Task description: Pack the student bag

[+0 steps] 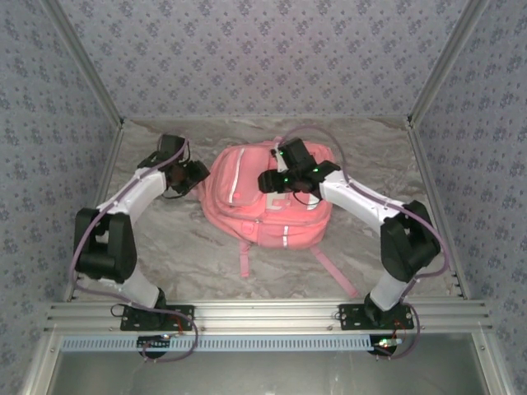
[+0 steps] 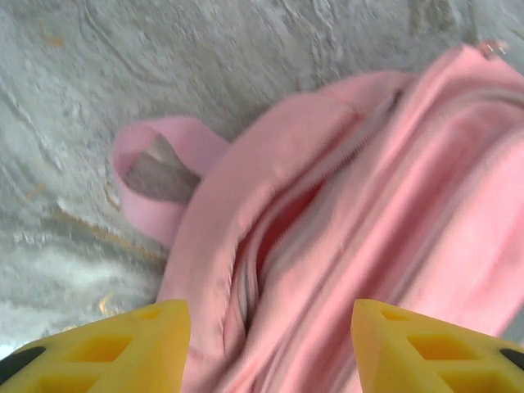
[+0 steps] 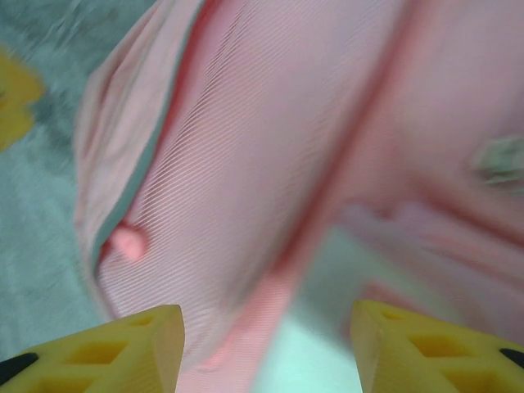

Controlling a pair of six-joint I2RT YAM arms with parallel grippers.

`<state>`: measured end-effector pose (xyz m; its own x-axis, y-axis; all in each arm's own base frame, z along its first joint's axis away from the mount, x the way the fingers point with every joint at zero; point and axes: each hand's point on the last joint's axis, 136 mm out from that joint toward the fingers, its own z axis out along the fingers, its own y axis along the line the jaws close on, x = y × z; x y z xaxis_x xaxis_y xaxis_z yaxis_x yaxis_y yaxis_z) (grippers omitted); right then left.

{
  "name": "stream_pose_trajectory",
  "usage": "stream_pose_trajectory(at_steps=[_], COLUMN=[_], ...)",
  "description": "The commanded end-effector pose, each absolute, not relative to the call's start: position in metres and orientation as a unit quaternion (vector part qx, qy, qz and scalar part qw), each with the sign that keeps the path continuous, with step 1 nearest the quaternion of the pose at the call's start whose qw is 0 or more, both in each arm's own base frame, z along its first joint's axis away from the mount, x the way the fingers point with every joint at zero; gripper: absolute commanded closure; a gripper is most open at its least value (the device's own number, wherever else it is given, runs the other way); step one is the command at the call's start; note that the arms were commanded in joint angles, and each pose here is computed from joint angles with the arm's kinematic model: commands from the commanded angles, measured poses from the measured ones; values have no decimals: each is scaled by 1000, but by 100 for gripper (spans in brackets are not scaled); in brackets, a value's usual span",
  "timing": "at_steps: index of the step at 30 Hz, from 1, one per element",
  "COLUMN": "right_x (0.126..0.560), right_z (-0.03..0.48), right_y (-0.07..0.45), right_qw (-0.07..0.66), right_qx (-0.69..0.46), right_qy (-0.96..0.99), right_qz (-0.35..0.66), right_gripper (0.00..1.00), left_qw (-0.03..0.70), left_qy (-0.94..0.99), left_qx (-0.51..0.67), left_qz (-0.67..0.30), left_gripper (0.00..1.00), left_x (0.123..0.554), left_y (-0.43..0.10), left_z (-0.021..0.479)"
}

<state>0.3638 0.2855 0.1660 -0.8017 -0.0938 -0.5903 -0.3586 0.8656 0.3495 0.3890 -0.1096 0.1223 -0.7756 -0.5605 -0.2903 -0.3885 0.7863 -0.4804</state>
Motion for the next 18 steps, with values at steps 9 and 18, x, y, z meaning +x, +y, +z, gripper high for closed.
stream_pose_trajectory(at_steps=[9,18], right_x=[361,377], right_z=[206,158], right_y=[348,392], right_qw=[228,172], right_qx=[-55,-12], right_qy=[904,914], right_qz=[358,366], right_gripper=[39,43], left_qw=[230,275], left_qy=[927,921], left_qx=[-190,-188], left_qz=[-228,-204], left_gripper=[48,49], left_x=[317,286], left_y=[-127,-94], left_z=[131,157])
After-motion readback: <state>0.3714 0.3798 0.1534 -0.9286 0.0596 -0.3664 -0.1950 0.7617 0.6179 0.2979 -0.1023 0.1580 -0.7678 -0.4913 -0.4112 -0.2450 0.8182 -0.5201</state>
